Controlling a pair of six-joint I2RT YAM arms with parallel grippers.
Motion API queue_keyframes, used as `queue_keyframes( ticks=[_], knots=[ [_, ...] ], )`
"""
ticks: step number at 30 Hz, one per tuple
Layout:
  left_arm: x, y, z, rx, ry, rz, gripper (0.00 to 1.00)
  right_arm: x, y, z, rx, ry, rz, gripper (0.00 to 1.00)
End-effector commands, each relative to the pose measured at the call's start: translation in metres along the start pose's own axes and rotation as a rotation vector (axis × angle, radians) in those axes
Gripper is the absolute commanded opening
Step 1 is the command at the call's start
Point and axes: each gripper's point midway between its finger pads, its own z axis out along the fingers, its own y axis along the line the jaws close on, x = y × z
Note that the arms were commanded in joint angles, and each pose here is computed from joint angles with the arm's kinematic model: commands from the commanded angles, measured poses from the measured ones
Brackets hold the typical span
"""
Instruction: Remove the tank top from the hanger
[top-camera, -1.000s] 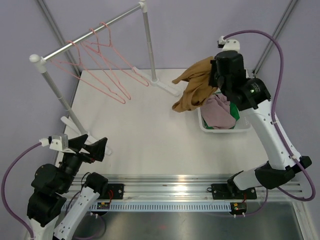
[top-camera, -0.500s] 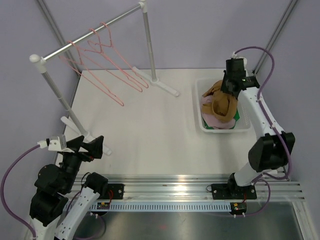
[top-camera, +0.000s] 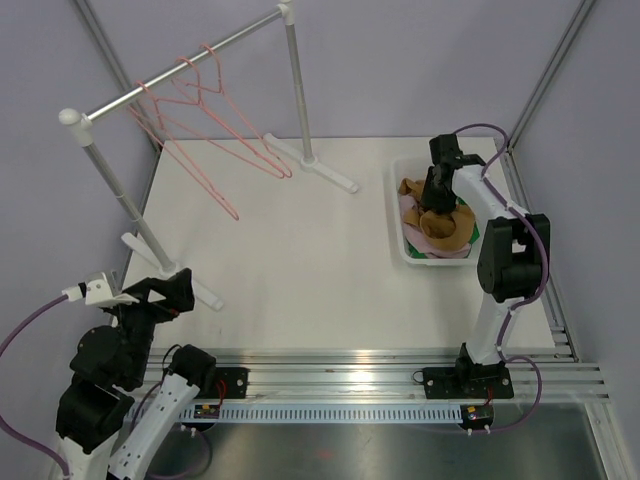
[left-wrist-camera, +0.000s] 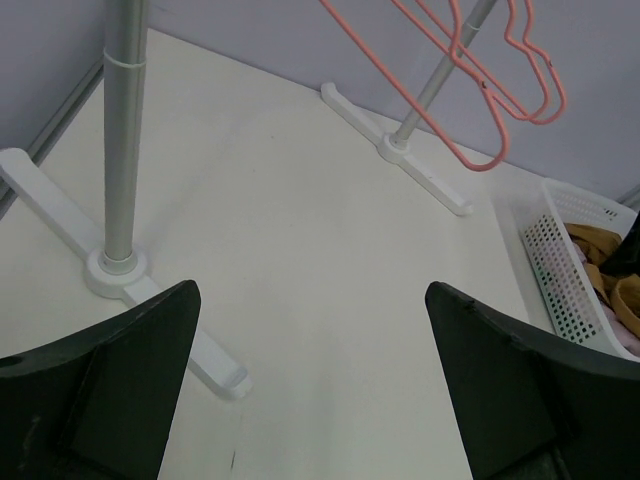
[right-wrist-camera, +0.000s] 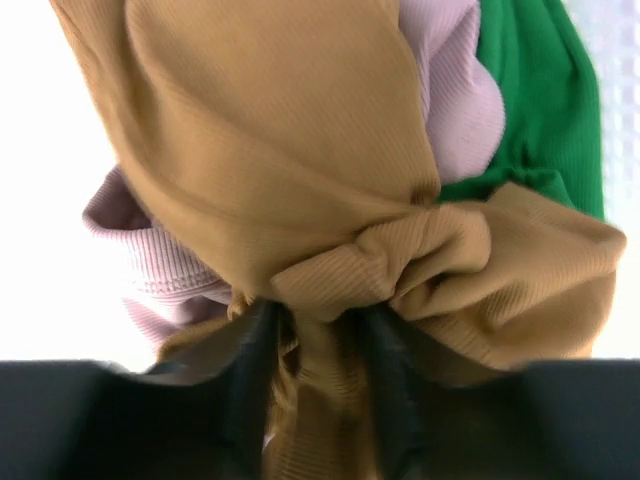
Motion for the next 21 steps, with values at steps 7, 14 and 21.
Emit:
queue_keyframes(
  ticks=[7, 14, 21],
  knots=[
    [-0.007, 0.007, 0.02, -0.125, 0.054, 0.098, 0.99, -0.07, -0.009, -0.156, -0.075, -0.222, 0.012, 1.0],
    [0.002, 0.0, 0.037, -0.108, 0.136, 0.257, 0.99, -0.035, -0.002, -0.252, -0.274, -0.393, -0.036, 0.99],
    [0.014, -0.013, 0.039, -0.037, 0.213, 0.277, 0.99, 0.039, -0.022, -0.31, -0.419, -0.472, -0.108, 1.0]
  ],
)
